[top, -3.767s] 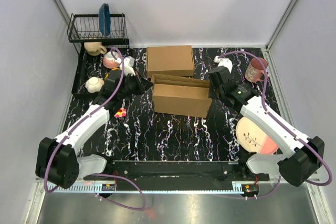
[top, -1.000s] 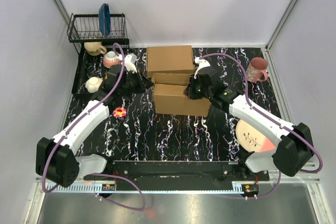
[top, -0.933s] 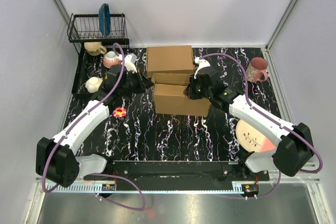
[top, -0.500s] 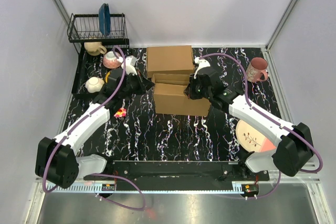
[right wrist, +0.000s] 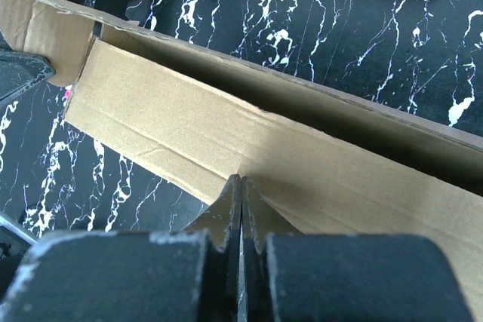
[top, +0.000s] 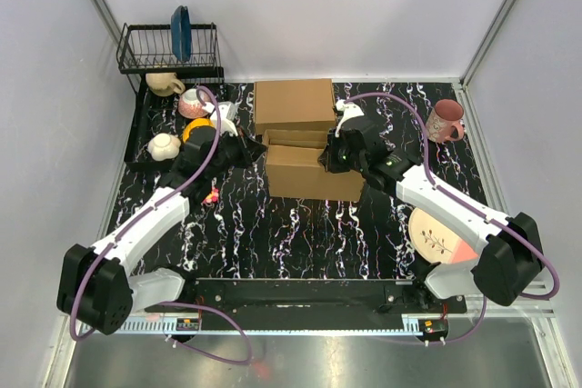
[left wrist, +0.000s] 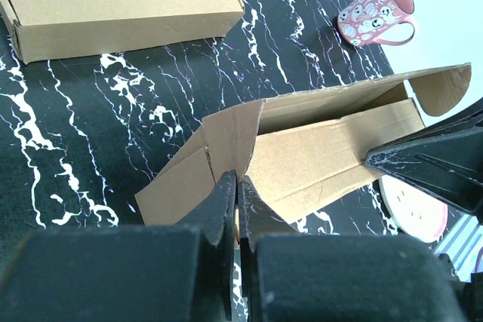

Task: Fold the paper box

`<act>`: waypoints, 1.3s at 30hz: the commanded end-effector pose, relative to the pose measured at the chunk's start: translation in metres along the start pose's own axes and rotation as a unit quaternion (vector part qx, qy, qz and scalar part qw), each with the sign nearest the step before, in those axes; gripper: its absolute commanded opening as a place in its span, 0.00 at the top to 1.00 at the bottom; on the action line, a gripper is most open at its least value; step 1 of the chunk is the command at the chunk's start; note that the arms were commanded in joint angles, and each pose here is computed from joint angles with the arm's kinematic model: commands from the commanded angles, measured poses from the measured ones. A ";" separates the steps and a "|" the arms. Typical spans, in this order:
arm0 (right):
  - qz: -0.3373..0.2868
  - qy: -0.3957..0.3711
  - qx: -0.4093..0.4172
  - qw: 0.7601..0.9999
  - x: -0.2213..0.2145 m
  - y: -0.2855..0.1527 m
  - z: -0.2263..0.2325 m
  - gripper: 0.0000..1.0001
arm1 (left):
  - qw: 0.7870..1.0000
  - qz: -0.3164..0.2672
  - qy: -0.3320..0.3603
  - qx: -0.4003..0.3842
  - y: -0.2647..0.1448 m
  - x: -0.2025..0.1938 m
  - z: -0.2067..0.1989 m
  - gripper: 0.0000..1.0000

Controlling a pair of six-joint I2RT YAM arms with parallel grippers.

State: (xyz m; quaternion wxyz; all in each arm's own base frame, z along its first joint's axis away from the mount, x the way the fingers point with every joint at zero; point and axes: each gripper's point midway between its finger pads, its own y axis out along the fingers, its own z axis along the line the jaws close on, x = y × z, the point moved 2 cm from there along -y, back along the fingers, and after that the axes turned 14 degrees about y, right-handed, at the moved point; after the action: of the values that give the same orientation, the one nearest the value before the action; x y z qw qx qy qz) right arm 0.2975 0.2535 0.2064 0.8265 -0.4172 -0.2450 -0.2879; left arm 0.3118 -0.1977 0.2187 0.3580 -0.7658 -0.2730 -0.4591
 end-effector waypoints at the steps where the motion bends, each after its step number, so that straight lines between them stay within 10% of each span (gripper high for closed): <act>1: 0.038 -0.020 -0.056 0.997 -0.026 0.002 -0.028 1.00 | 1.000 0.005 0.022 0.006 -0.004 -0.011 0.001 1.00; 15: 0.041 -0.023 -0.061 0.997 -0.029 0.004 -0.030 1.00 | 0.999 -0.033 -0.003 -0.032 -0.010 0.028 -0.022 1.00; 39: 0.038 -0.029 -0.063 0.997 -0.028 0.002 -0.030 1.00 | 0.998 0.005 0.060 0.010 -0.008 -0.020 -0.011 1.00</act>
State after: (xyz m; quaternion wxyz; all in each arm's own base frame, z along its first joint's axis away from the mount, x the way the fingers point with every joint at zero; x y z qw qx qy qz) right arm 0.2967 0.2533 0.2059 0.8209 -0.4234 -0.2506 -0.2899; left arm 0.3031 -0.2033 0.2180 0.3721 -0.7454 -0.2822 -0.4757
